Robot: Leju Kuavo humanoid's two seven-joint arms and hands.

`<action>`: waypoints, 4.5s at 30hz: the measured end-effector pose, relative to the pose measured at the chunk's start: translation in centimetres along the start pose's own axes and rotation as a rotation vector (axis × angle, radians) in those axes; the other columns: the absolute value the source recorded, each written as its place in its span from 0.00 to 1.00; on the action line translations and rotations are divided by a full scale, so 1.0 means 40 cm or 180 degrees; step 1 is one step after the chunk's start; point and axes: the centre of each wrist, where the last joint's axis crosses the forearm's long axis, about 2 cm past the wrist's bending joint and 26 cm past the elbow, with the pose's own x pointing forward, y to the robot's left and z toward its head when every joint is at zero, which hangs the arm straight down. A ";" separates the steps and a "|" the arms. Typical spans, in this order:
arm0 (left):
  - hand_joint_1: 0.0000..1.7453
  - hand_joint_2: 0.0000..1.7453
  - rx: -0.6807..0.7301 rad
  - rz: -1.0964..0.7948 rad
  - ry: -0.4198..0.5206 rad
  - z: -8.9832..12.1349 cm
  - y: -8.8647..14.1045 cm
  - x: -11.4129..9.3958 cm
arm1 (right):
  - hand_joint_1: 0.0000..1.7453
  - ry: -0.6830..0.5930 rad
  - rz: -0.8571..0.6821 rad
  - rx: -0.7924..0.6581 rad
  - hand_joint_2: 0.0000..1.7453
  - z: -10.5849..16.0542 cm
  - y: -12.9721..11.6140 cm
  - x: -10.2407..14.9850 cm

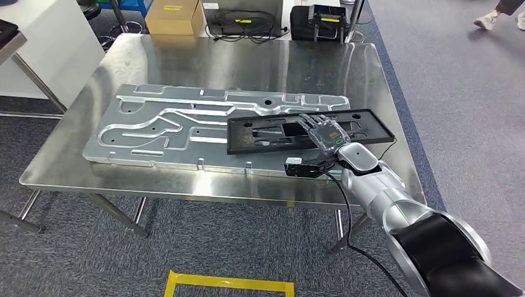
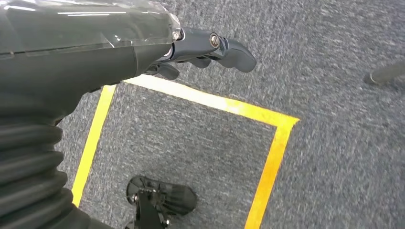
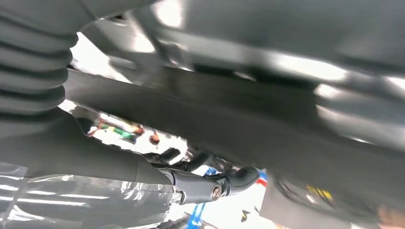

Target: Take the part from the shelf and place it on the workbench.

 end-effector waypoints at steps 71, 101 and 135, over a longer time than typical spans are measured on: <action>0.00 0.00 -0.0108 0.0399 0.0049 0.047 -0.020 -0.066 | 0.00 0.1607 -0.0725 -0.3251 0.00 0.803 0.048 -0.166; 0.00 0.00 0.0021 0.0727 0.0047 0.060 -0.043 -0.078 | 0.00 0.3603 -0.2979 -0.0665 0.00 1.138 0.536 0.161; 0.00 0.00 0.0266 0.0861 0.0085 0.062 -0.047 -0.079 | 0.00 0.4296 -0.5254 0.2391 0.00 1.045 0.640 0.513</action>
